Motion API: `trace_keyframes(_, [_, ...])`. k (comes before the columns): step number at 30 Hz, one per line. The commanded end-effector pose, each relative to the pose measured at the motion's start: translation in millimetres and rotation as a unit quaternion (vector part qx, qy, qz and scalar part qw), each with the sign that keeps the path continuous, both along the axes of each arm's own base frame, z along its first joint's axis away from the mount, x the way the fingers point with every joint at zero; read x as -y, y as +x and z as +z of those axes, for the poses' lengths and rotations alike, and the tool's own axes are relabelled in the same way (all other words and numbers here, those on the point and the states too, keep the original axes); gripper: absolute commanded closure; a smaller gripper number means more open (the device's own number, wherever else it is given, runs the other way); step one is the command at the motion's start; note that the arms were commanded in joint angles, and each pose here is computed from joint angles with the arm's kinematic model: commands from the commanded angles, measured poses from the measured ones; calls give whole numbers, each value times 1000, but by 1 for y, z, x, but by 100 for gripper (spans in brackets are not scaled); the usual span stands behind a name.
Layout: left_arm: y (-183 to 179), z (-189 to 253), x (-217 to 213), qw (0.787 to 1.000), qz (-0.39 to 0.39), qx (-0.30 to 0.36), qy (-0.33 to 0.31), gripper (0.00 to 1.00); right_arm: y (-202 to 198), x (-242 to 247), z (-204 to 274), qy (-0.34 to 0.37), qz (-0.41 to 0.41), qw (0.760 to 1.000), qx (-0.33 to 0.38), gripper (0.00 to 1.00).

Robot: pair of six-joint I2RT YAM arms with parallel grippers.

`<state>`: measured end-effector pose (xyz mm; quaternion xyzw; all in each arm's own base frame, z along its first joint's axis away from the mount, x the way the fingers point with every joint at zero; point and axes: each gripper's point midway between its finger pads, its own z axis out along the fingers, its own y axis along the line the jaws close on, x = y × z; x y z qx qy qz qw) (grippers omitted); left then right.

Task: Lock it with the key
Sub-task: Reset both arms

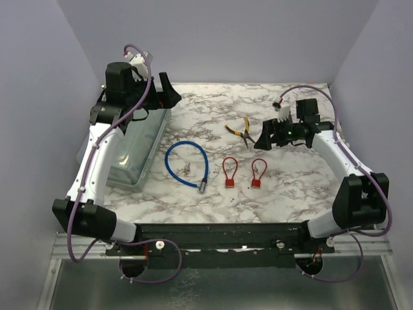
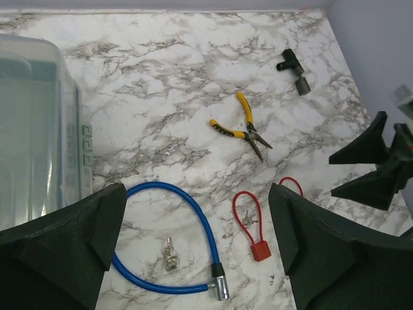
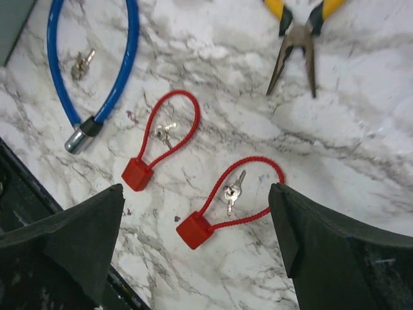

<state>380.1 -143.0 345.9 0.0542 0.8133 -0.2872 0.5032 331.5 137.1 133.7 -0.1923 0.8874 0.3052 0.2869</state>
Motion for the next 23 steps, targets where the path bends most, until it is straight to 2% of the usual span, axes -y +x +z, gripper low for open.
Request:
trace_keyframes(1, [5,-17,-24,995,6,-69,77,1,21,14,54,-21,-26,996,85,0])
trace_keyframes(4, [15,-10,-39,991,23,-63,116,1,35,37,89,-20,-66,989,134,0])
trace_keyframes(11, [22,-33,-73,973,103,-115,174,1,49,100,142,6,-148,970,192,0])
trace_keyframes(20, [13,-39,-99,956,147,-114,228,1,37,90,158,49,-153,963,216,0])
trace_keyframes(23, [11,-39,-98,957,151,-118,217,1,37,90,159,51,-155,963,215,0])
